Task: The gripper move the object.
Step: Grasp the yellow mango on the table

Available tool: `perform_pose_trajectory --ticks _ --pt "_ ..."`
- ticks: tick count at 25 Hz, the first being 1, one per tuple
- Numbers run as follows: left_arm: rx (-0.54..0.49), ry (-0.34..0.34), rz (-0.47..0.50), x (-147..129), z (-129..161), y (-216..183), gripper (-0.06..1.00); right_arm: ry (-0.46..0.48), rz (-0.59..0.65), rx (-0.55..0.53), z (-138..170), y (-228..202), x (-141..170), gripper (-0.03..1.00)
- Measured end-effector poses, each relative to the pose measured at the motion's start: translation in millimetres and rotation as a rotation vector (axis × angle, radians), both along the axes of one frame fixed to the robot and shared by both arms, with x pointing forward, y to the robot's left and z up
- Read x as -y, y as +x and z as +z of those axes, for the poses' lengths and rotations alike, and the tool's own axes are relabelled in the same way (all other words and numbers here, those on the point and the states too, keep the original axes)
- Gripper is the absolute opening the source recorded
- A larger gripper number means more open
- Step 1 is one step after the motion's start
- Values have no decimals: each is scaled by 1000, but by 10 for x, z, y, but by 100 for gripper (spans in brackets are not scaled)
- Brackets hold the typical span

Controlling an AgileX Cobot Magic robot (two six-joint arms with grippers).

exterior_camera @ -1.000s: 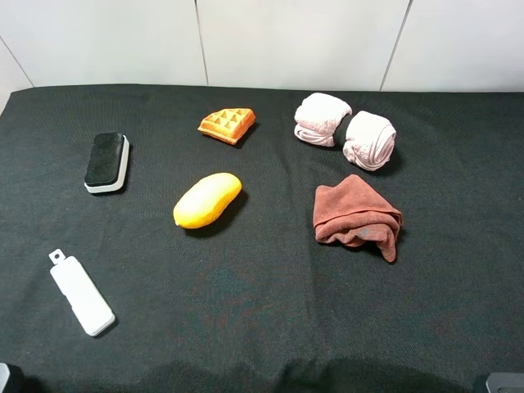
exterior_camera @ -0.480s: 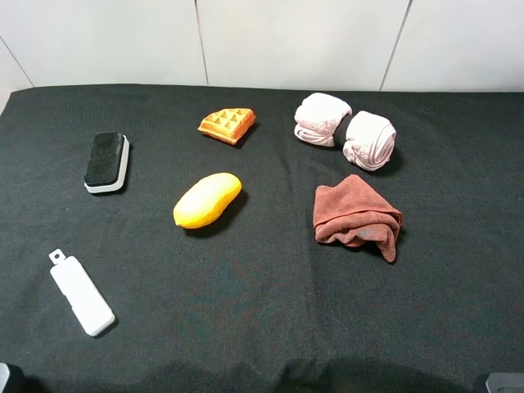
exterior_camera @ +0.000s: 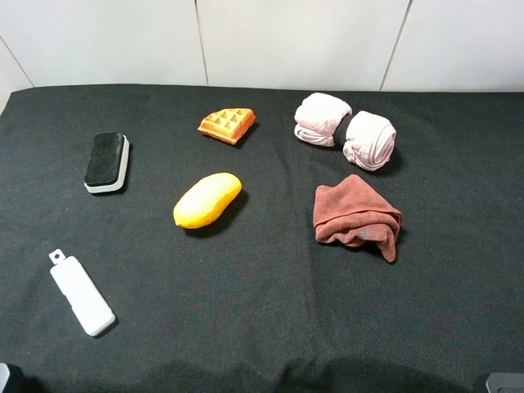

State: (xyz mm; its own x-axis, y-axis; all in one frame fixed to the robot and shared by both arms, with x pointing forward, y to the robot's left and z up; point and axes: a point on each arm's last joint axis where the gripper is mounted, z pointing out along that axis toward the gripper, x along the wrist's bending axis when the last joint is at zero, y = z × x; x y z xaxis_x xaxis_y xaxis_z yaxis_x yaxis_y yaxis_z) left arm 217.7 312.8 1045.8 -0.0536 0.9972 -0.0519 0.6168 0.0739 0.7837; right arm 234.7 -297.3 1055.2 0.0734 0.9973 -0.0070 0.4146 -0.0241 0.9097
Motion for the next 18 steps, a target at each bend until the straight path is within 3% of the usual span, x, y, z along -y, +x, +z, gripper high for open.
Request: perform_pose_trajectory --ticks 18 --pt "0 0 0 0 0 0 83 0 0 0 0 0 0 70"
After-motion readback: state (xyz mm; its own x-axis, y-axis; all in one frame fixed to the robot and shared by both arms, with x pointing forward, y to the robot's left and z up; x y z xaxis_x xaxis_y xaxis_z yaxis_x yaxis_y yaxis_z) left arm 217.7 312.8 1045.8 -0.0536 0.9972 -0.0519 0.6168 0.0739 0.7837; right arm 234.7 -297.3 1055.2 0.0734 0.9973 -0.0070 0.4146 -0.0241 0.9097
